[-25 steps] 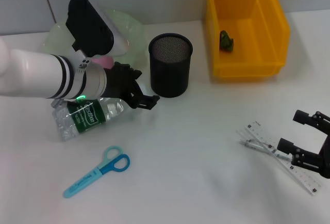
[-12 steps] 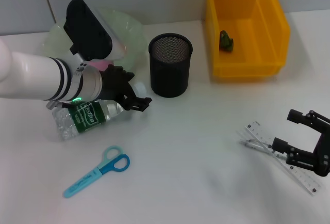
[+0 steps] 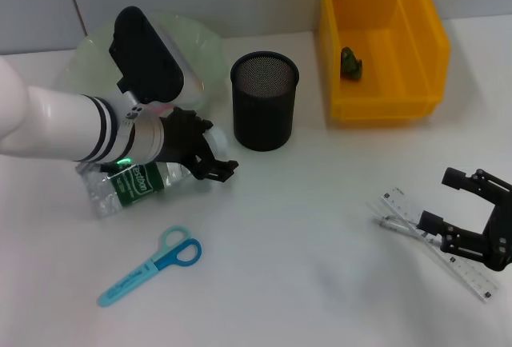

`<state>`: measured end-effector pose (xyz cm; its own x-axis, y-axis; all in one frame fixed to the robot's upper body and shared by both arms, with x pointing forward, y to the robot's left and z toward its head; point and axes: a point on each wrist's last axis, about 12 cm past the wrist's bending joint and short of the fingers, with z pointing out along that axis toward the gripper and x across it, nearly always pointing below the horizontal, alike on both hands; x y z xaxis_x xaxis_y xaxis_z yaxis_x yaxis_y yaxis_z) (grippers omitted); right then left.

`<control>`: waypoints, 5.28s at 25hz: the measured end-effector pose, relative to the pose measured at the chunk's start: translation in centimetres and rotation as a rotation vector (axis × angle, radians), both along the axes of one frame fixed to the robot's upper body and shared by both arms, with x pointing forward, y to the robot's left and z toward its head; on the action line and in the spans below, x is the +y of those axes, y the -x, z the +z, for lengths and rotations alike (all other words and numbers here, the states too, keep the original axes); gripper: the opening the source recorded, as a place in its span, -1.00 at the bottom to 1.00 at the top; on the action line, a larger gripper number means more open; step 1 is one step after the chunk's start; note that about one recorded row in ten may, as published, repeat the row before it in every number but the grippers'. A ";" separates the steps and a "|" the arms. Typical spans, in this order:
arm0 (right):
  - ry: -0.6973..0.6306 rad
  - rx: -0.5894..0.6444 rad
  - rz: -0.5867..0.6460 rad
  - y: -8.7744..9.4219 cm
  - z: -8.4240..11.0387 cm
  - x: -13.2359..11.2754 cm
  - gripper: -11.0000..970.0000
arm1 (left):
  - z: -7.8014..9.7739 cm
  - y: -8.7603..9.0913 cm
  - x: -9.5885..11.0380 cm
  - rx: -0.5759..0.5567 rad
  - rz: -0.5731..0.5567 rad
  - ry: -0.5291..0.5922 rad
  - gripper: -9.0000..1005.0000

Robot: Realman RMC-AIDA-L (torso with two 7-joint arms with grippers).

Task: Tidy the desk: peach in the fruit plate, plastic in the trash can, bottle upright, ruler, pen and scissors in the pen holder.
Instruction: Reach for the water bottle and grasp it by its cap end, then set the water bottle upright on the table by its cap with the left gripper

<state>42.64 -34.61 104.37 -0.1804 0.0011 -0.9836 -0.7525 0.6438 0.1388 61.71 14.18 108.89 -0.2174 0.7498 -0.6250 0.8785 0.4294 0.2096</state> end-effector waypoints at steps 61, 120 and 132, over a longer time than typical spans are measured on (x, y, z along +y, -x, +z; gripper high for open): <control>-0.019 0.026 -0.007 -0.3 0.0 0.1 0.73 | 2.7 2.1 -0.6 -0.022 -0.060 0.088 -0.06; -0.034 0.025 0.019 -1.2 0.3 0.8 0.73 | 6.0 3.8 2.5 -0.138 0.026 0.346 -0.08; -0.035 0.024 0.025 -1.3 0.3 0.9 0.73 | 5.3 3.5 3.9 -0.133 0.060 0.410 -0.09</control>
